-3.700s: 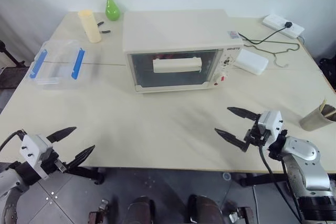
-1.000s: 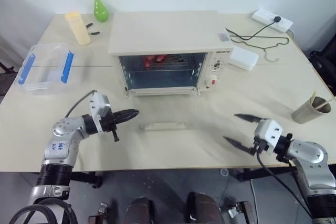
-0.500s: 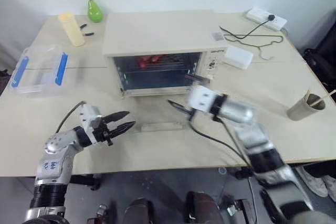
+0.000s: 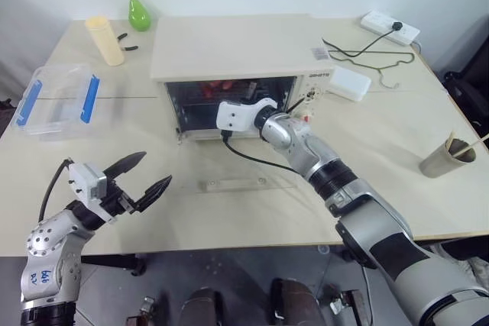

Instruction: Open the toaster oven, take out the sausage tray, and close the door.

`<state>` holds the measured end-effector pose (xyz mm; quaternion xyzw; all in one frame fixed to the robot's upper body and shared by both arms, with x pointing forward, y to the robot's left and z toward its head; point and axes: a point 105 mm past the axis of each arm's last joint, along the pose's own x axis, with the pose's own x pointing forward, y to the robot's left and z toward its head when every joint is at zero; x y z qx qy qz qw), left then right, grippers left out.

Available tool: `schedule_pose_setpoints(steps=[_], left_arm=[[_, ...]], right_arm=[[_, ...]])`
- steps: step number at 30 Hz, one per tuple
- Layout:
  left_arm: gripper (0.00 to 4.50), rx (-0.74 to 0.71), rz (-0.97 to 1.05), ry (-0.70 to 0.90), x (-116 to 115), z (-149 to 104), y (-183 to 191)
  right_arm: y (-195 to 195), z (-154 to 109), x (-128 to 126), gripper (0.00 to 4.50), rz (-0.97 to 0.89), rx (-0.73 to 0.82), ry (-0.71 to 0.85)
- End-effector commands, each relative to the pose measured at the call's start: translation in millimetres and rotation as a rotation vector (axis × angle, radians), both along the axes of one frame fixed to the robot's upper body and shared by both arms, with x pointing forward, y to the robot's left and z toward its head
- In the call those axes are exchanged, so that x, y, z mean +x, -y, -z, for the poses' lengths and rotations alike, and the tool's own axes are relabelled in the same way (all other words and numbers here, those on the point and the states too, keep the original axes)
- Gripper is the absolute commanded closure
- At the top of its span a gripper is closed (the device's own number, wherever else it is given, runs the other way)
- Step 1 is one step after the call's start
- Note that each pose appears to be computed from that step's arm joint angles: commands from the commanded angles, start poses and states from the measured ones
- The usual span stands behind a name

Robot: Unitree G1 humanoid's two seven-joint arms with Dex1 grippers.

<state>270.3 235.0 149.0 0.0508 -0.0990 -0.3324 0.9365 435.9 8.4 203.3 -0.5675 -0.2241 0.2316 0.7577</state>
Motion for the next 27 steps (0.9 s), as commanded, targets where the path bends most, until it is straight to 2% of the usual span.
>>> schedule_pose_setpoints(steps=[1, 8, 11, 19, 27], left_arm=[[0.0, 0.004, 0.014, 0.054, -2.7, -16.2, 1.6], [0.0, 0.007, 0.053, 0.053, 4.3, -20.5, 7.3], [0.0, 0.007, 0.064, 0.055, 7.9, -22.9, 8.9], [0.0, 0.044, 0.156, 0.069, 32.2, -33.0, 23.9], [0.0, 0.076, 0.214, 0.126, 59.2, -55.4, 35.9]], right_arm=[[-10.0, -9.8, -4.3, 0.89, -0.042, 0.004, 0.022], [-9.9, -12.8, -2.4, 3.43, -0.039, -0.001, 0.016], [-7.6, -14.0, -0.1, 4.38, -0.022, -0.001, 0.015], [-16.0, -33.2, -12.7, 4.38, -0.123, -0.021, 0.036], [-21.2, -33.3, -30.5, 4.38, -0.2, -0.061, 0.039]])
